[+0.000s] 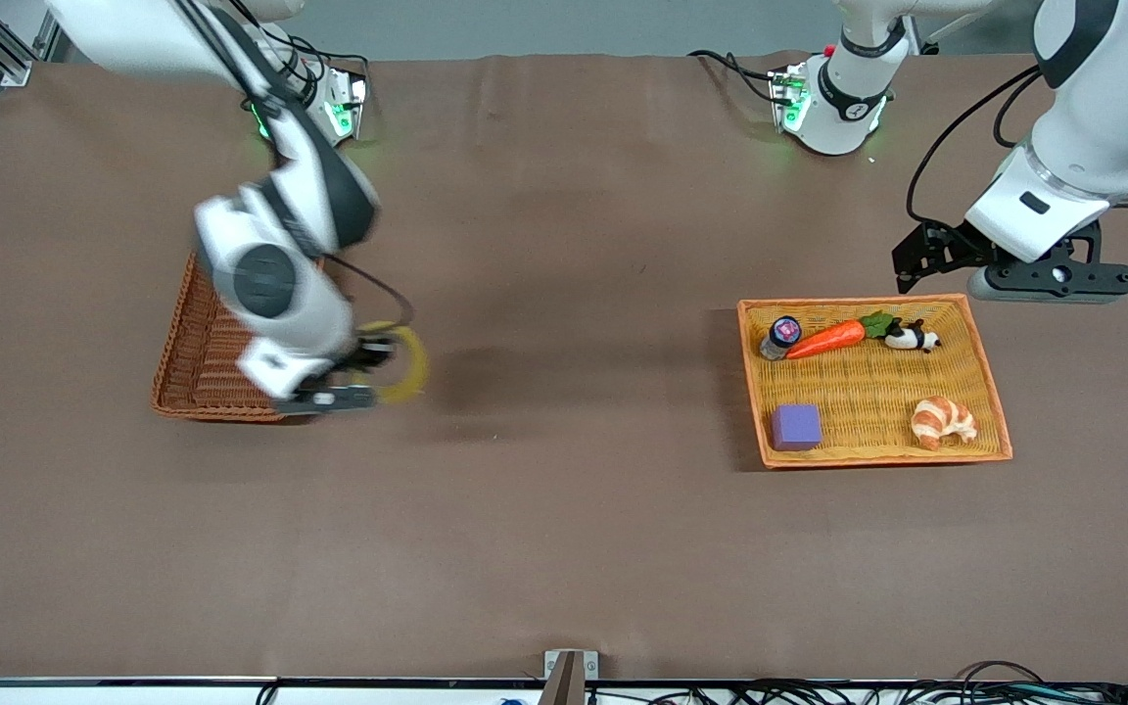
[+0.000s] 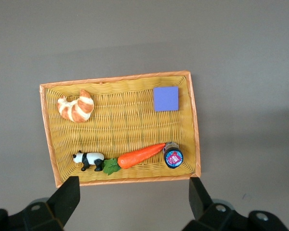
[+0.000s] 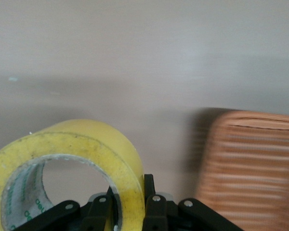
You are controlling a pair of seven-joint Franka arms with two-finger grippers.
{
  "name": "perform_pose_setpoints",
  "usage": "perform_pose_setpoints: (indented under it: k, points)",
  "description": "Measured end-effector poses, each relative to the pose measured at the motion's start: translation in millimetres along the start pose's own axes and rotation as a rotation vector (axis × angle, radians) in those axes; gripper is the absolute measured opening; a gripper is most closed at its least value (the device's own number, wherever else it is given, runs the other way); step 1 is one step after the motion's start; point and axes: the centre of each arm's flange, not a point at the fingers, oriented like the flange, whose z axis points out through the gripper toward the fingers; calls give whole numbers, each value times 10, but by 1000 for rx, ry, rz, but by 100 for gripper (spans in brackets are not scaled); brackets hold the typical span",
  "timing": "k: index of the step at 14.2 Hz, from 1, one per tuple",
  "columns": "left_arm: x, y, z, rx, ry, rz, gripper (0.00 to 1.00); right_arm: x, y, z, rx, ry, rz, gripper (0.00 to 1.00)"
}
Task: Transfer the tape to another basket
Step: 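Grasp the tape with the right gripper while the left gripper withdraws, then lower the tape into the empty wicker basket with the right gripper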
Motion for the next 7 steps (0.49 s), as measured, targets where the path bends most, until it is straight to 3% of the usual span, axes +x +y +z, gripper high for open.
perform_pose_setpoints:
  k: [3, 7]
  points:
    - [25, -3, 16, -4, -3, -3, 100, -271, 1123, 7, -30, -2, -95, 22]
    - [17, -44, 31, -23, -18, -24, 100, -940, 2024, 891, -13, 48, -164, 22]
